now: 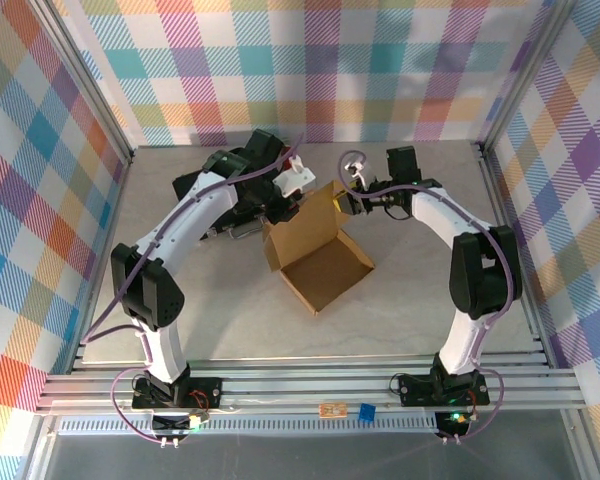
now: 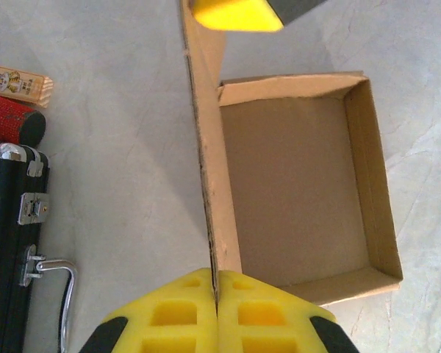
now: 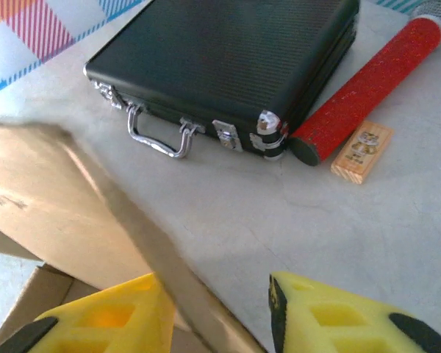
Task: Fold the paper box
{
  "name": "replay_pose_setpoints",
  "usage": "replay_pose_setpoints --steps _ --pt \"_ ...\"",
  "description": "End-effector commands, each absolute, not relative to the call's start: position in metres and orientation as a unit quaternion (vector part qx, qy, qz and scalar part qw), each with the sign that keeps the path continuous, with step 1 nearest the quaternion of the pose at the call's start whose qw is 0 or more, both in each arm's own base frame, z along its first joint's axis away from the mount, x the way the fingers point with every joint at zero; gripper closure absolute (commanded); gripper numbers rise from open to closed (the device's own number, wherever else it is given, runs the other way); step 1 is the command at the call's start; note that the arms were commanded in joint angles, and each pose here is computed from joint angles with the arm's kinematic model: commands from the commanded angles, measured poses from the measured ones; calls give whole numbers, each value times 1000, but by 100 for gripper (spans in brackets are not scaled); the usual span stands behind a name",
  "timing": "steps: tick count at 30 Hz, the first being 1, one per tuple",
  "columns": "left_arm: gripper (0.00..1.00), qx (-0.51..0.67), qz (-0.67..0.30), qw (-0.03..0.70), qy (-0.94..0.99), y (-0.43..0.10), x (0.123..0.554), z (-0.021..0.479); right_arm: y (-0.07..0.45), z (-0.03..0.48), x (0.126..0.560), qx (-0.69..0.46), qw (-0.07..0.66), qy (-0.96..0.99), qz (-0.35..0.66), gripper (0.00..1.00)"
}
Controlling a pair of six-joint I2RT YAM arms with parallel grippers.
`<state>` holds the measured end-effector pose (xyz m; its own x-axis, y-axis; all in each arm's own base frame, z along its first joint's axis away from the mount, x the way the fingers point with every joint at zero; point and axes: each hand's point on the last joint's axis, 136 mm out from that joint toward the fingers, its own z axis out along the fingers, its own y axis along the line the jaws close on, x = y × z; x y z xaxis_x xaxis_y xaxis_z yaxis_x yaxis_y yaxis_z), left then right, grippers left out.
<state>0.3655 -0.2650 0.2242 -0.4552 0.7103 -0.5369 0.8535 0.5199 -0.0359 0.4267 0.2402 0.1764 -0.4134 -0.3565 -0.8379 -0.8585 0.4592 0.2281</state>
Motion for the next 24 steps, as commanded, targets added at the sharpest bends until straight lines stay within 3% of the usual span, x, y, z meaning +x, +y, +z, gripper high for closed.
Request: replay_pose_setpoints --steps 1,6,14,18,24 --pt "100 455 -153 266 836 -269 382 237 252 181 421 -399 372 762 348 81" --pt "98 425 -150 277 849 -264 396 238 246 179 423 -376 397 773 323 96" --pt "51 237 -154 333 900 -244 428 268 228 171 433 -351 437 795 235 100" --pt "46 178 -180 327 910 -222 406 281 219 171 433 -349 439 797 226 100" --pt "38 154 -182 275 931 -180 350 234 216 173 433 -354 438 793 233 100"
